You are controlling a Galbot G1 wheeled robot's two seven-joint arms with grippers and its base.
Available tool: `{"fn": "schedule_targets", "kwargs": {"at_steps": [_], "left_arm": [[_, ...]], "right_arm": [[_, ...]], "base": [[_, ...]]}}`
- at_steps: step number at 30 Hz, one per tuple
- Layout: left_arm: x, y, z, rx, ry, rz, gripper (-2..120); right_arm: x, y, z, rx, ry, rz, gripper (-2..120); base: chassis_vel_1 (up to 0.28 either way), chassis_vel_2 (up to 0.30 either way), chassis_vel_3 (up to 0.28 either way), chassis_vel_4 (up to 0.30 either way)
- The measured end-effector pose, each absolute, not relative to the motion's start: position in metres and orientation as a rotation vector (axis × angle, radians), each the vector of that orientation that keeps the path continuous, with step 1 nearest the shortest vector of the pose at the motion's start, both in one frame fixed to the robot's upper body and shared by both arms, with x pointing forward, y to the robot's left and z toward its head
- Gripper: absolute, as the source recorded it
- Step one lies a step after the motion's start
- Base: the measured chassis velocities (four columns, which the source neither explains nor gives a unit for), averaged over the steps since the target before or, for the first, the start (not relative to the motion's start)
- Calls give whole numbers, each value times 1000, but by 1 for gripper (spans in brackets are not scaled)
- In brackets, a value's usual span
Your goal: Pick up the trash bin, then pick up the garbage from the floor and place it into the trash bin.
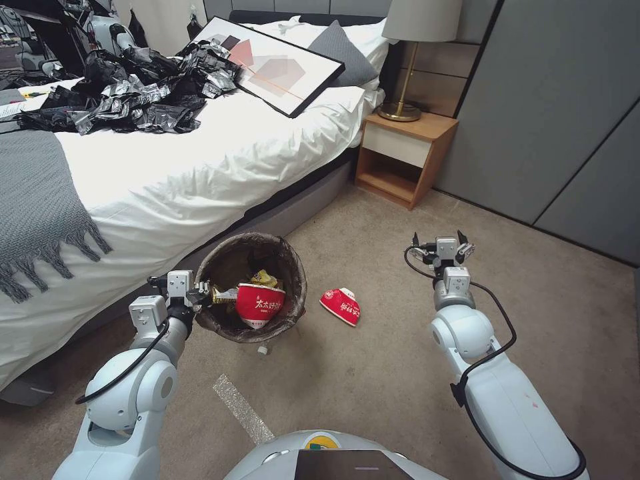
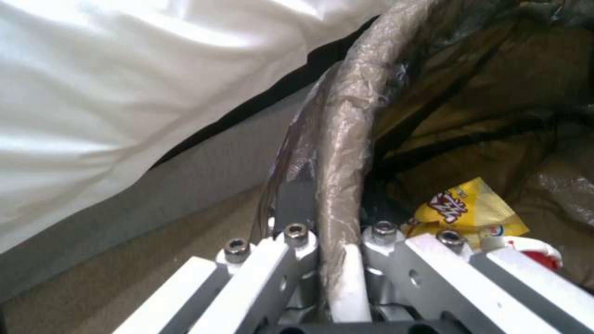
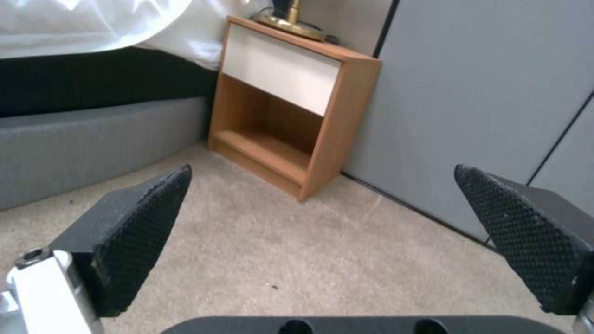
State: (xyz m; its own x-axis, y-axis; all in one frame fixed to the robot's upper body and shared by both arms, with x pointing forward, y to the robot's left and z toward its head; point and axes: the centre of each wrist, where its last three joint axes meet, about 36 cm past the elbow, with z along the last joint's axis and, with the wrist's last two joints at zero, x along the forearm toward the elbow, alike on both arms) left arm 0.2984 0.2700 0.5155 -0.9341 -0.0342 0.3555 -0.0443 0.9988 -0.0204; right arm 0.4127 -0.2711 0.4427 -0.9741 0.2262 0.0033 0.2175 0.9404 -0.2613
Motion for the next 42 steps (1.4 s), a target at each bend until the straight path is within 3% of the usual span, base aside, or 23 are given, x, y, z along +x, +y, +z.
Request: {"fn": "schedule_targets", "kwargs": {"at_steps": [34,42], "left_arm": [[301,273,515,61,-2780,34,0],[302,272,515,58,-2779,35,0]], "right_arm": [[411,-271,447,-346,-3039,401,100],[430,-268,470,-141,-2760,289,100]], "base": [[0,0,0,0],[0,0,0,0]]}}
